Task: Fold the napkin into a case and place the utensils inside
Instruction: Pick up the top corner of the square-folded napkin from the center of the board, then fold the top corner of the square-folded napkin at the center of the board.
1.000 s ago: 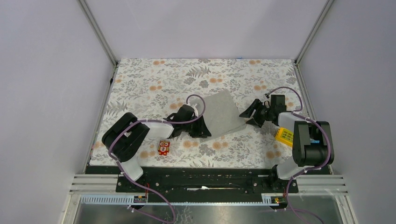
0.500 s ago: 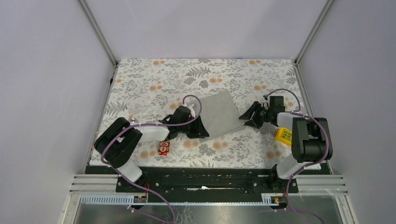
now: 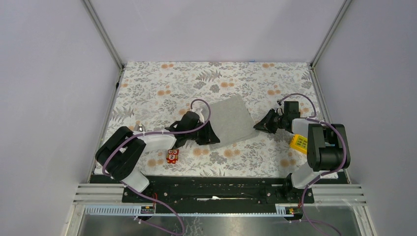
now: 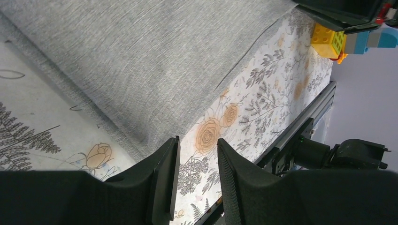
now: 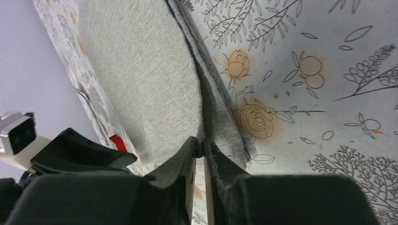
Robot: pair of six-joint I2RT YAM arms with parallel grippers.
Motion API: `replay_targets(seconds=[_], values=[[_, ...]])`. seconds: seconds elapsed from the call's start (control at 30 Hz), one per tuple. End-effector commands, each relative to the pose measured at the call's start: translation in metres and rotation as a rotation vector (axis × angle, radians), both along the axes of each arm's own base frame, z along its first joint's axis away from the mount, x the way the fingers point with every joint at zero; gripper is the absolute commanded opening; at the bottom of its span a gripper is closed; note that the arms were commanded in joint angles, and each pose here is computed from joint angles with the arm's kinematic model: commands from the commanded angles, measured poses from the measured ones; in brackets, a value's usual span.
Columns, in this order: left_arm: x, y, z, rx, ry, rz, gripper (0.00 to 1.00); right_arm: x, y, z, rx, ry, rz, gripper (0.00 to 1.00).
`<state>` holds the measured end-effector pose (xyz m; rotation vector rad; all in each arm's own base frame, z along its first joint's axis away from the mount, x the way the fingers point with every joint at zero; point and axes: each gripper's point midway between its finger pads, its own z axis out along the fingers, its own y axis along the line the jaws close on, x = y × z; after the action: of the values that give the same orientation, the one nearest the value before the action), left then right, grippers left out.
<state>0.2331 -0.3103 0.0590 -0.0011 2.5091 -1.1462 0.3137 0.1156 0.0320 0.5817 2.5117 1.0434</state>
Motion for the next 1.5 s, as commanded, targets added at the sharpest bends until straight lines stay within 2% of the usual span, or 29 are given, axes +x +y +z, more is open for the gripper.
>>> replay_targets(seconds=[0.0,0.07,0.1,0.23,0.57,0.77,0.87,0.9,0.97,1.0,1.2,1.47], values=[[0.000,0.001,-0.009,-0.016,0.005,0.017,0.40,0.010,0.005,0.016,0.036,-0.080,0.042,0.12],[-0.003,0.003,-0.013,-0.011,0.015,0.018,0.40,0.012,0.007,0.019,0.048,-0.097,0.050,0.01],[-0.004,0.004,-0.014,-0.009,0.017,0.020,0.39,0.013,0.009,0.020,0.054,-0.105,0.053,0.00],[-0.009,0.010,-0.021,0.010,0.029,0.023,0.39,0.018,0.021,0.032,0.094,-0.152,0.093,0.00],[-0.016,0.021,-0.018,0.031,0.026,0.039,0.37,0.028,0.115,0.040,0.123,-0.187,0.333,0.00],[-0.012,0.038,-0.003,0.079,-0.024,0.107,0.41,0.047,0.186,0.038,0.213,-0.178,0.458,0.00],[-0.004,0.059,0.003,0.131,-0.074,0.200,0.47,0.061,0.216,0.039,0.244,-0.189,0.476,0.00],[0.000,0.068,0.005,0.146,-0.085,0.241,0.53,0.065,0.223,0.041,0.253,-0.195,0.480,0.00],[0.007,0.087,0.007,0.164,-0.096,0.334,0.72,0.071,0.237,0.041,0.263,-0.203,0.484,0.00],[0.009,0.094,0.008,0.159,-0.101,0.373,0.77,0.073,0.243,0.040,0.268,-0.201,0.488,0.00],[0.018,0.123,0.021,0.137,-0.164,0.519,0.85,0.081,0.265,0.031,0.293,-0.201,0.490,0.00],[0.020,0.143,0.037,0.172,-0.225,0.586,0.89,0.097,0.268,0.018,0.262,-0.211,0.453,0.00]])
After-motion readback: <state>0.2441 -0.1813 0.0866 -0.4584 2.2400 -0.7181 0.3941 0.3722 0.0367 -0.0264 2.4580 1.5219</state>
